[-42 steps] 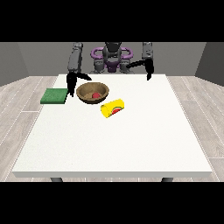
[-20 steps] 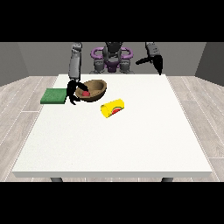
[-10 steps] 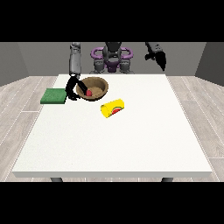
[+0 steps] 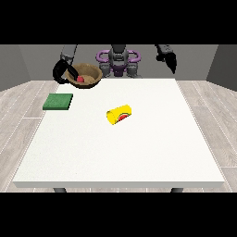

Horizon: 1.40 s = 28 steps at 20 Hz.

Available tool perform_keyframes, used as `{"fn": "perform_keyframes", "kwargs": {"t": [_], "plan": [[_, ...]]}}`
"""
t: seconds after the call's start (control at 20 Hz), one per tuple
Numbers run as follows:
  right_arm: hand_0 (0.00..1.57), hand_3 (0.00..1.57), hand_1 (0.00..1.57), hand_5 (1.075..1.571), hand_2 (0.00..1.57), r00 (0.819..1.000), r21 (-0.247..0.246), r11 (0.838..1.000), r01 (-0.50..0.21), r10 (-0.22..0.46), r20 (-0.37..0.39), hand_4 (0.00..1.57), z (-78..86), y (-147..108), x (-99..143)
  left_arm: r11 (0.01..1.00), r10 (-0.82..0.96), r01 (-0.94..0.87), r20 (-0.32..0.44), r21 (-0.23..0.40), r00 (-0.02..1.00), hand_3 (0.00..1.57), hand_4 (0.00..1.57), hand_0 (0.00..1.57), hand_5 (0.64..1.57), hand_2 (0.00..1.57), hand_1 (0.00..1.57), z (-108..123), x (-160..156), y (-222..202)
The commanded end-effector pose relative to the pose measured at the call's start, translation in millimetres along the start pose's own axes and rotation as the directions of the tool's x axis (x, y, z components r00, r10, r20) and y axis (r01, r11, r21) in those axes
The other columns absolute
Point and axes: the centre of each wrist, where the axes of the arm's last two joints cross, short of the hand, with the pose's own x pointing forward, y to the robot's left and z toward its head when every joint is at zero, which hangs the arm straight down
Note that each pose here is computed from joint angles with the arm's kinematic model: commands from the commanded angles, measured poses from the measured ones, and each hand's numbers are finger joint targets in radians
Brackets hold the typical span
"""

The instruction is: Pick the cup and pour the ball into the bowl, then pick the bowl and place it on the pad

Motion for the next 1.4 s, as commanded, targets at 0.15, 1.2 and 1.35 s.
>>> {"fn": "perform_keyframes", "kwargs": {"t": [0.15, 1.2, 1.35], "plan": [[1.57, 0.22, 1.57, 1.570, 1.57, 0.999, -0.059, 0.998, 0.011, -0.009, 0.046, 0.88, -13.4, -83, 0, 1.000, 0.013, -0.010, 0.097, -0.025, 0.995, 0.00, 1.02, 0.00, 1.431, 0.00, 0.00, 0, 10, 1], [1.57, 0.00, 1.57, 1.566, 1.57, 0.956, -0.180, 0.961, 0.209, -0.162, 0.244, 0.75, -17.4, -160, 12, 0.983, 0.018, -0.077, 0.331, 0.165, 0.943, 0.00, 1.19, 0.00, 1.557, 0.00, 0.00, 8, 76, 228], [1.57, 0.71, 1.57, 1.560, 1.57, 0.970, -0.293, 0.930, 0.223, -0.182, 0.162, 0.00, -16.8, -170, 1, 0.983, 0.034, -0.086, 0.301, 0.162, 0.953, 0.00, 1.19, 0.00, 1.558, 0.00, 0.00, 10, 77, 236]]}}
